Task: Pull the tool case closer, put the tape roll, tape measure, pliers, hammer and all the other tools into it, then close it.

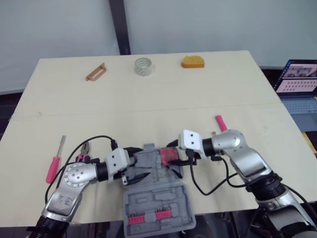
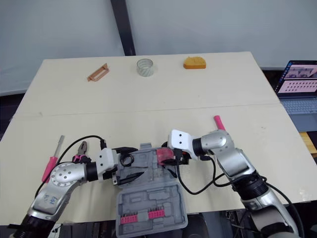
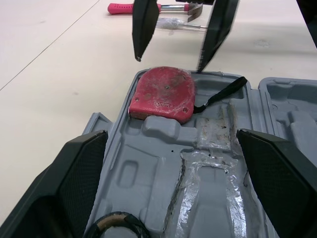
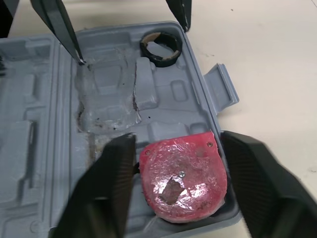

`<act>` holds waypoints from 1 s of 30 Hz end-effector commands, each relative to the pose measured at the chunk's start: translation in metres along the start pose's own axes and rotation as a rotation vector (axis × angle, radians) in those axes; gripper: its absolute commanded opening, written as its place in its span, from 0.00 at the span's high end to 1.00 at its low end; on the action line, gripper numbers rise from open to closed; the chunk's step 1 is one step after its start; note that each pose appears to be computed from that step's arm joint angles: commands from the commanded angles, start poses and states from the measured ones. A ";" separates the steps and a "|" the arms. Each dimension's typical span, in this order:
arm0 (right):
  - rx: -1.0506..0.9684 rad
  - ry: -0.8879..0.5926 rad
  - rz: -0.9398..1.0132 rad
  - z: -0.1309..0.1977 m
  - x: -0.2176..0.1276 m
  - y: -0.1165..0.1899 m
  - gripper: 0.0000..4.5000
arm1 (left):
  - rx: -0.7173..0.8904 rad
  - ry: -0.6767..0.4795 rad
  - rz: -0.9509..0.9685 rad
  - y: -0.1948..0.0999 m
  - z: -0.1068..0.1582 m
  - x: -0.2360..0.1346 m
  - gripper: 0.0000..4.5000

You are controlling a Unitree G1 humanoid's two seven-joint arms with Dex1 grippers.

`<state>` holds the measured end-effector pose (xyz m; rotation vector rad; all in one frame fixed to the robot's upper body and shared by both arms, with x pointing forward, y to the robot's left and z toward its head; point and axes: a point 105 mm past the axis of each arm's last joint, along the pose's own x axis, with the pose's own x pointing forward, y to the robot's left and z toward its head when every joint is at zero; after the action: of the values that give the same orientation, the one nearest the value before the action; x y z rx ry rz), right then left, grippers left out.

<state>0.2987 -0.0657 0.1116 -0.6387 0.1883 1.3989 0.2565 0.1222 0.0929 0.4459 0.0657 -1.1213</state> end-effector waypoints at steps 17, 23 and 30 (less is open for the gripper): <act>0.013 -0.030 -0.036 -0.012 0.006 -0.004 0.91 | 0.025 -0.027 -0.005 -0.001 0.017 -0.001 0.00; 0.026 -0.018 -0.046 -0.024 0.010 -0.007 0.91 | 0.027 -0.027 -0.006 0.000 0.017 0.000 0.00; 0.036 0.026 -0.028 -0.040 0.014 -0.003 0.91 | 0.025 -0.026 -0.006 0.000 0.018 0.000 0.00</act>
<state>0.3150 -0.0734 0.0814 -0.6090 0.1946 1.3533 0.2559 0.1195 0.0968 0.4410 0.0832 -1.1239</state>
